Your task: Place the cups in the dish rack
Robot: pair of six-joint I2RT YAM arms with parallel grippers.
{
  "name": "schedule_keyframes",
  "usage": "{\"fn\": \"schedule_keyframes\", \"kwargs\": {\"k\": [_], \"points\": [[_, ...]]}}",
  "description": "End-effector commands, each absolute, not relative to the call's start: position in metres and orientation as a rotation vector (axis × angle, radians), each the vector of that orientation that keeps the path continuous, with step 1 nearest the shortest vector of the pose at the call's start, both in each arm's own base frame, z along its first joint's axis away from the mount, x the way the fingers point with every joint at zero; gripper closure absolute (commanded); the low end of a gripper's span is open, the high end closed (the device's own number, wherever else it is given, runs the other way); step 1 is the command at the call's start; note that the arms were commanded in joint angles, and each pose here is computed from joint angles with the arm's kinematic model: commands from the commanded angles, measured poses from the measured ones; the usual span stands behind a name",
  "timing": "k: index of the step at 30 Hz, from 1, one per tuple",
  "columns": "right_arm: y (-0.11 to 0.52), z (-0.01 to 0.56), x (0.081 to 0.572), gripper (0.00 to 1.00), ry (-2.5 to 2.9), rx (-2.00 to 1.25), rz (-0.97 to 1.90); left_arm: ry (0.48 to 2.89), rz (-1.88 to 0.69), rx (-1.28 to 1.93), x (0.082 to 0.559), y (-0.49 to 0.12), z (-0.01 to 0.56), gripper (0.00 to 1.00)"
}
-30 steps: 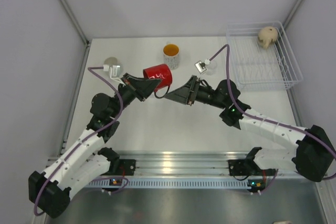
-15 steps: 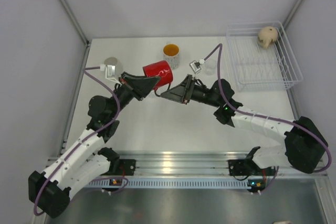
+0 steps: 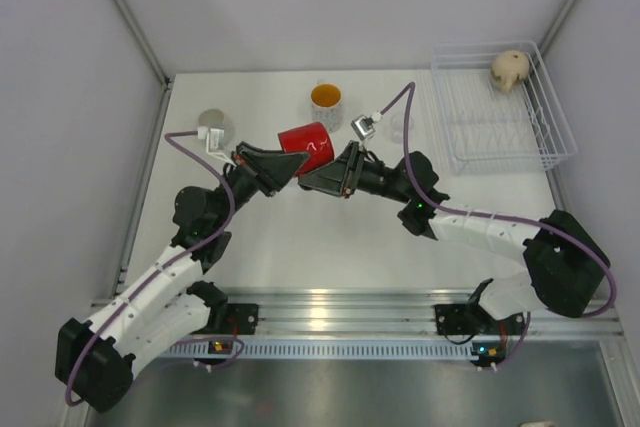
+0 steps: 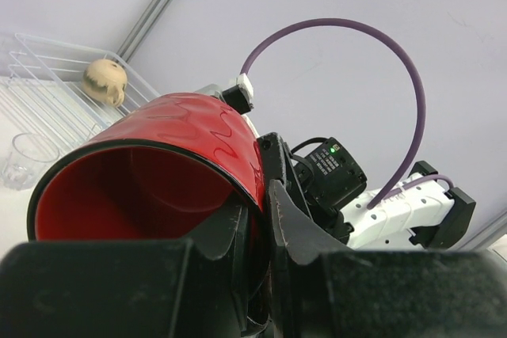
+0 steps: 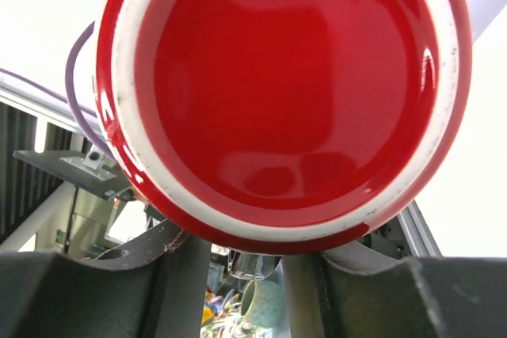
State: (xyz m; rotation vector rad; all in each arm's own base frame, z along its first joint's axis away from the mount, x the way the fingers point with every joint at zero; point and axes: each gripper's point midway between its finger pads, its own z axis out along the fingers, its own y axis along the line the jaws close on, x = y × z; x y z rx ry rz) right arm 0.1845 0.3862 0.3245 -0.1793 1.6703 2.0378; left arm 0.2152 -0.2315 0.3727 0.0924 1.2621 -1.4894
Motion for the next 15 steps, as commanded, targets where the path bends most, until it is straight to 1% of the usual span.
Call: {"fn": "schedule_keyframes", "kwargs": {"k": [1,2,5,6,8,13,14,15], "points": [[0.385,0.367,0.172,0.63,1.485,-0.26,2.119,1.069,-1.53,0.181,0.19,-0.225,0.412,1.0],[0.385,0.367,0.171,0.64,1.486,-0.26,2.121,1.075,-1.536,0.198,0.189,-0.226,0.411,1.0],[0.386,0.365,0.17,0.74,1.501,-0.264,2.122,1.081,-1.541,0.198,0.188,-0.227,0.409,1.0],[0.386,0.365,0.17,0.85,1.502,-0.261,2.123,1.079,-1.541,0.198,0.188,-0.227,0.41,1.0],[0.386,0.365,0.169,0.99,1.498,-0.273,2.129,1.084,-1.551,0.223,0.185,-0.229,0.409,1.0],[0.383,0.363,0.166,1.0,1.488,-0.282,2.123,1.126,-1.585,0.219,0.186,-0.234,0.4,1.0],[0.381,0.359,0.166,1.0,1.496,-0.271,2.115,1.131,-1.584,0.216,0.186,-0.234,0.397,0.98],[0.377,0.362,0.165,1.0,1.477,-0.272,2.107,1.137,-1.586,0.217,0.187,-0.235,0.395,0.86]]}}
